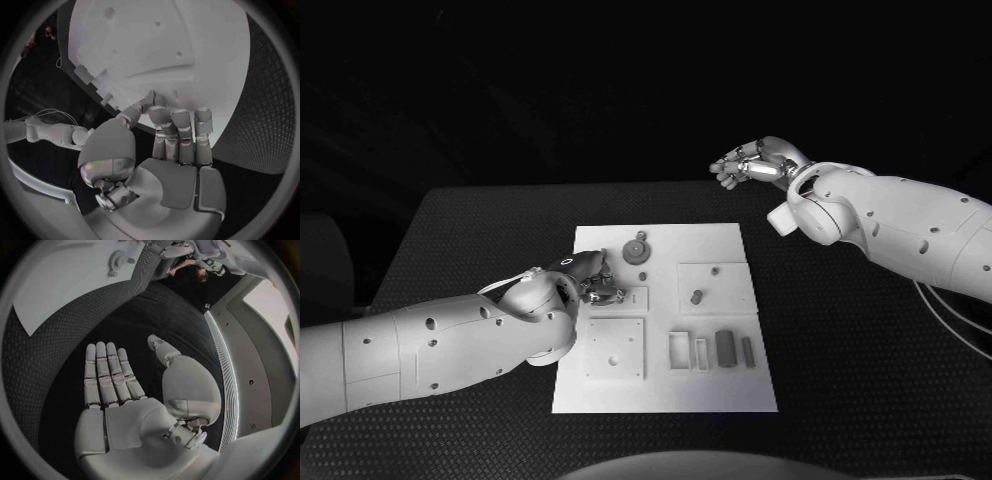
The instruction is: Assemble the parts on the task board
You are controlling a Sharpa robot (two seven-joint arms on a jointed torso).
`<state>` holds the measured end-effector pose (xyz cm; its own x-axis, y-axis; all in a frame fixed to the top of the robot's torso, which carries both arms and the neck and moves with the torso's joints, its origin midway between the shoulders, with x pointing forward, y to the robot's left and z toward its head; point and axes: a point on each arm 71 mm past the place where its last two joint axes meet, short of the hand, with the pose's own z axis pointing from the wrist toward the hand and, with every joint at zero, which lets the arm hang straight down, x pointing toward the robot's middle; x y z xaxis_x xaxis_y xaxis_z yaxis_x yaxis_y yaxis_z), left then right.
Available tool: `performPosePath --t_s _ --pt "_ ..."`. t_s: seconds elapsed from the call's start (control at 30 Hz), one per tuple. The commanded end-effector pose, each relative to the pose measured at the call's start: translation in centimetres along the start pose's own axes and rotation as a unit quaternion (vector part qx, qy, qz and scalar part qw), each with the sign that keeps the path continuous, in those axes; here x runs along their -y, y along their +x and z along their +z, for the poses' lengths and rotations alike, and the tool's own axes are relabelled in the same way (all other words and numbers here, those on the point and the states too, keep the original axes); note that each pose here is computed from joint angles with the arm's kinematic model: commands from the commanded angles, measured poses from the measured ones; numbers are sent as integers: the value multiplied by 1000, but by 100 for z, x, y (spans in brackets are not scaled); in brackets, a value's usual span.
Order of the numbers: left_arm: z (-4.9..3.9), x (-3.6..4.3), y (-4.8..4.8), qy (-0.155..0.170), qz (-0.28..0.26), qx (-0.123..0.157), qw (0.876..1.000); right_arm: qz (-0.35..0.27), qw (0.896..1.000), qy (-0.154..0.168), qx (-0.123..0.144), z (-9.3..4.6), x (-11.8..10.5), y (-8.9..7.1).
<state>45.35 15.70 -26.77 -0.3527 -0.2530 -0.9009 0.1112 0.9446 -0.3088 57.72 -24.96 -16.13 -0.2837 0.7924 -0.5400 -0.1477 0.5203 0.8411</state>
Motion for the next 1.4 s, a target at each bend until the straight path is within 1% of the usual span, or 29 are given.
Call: performPosePath --t_s 0.03,0.17,0.3,0.53,0.77,1.23,1.4 --pt "-1 13 13 6 5 0 1000 3 1000 -3 -7 0 -8 15" --pt "3 23 22 6 9 -4 1000 3 1000 -3 -7 -1 -7 14" --pt "10 33 19 9 18 -1 1000 4 1000 -3 -7 -2 -7 14" --pt "17 51 36 9 22 -9 1000 4 1000 -3 -7 -3 -8 16" --pt "19 72 36 16 42 -5 999 5 1000 -3 -8 -6 -10 19" --pt "19 68 49 16 53 -14 998 7 1000 -3 -9 -7 -9 21" --pt "16 81 54 20 56 -13 998 7 1000 -2 -10 -8 -7 26"
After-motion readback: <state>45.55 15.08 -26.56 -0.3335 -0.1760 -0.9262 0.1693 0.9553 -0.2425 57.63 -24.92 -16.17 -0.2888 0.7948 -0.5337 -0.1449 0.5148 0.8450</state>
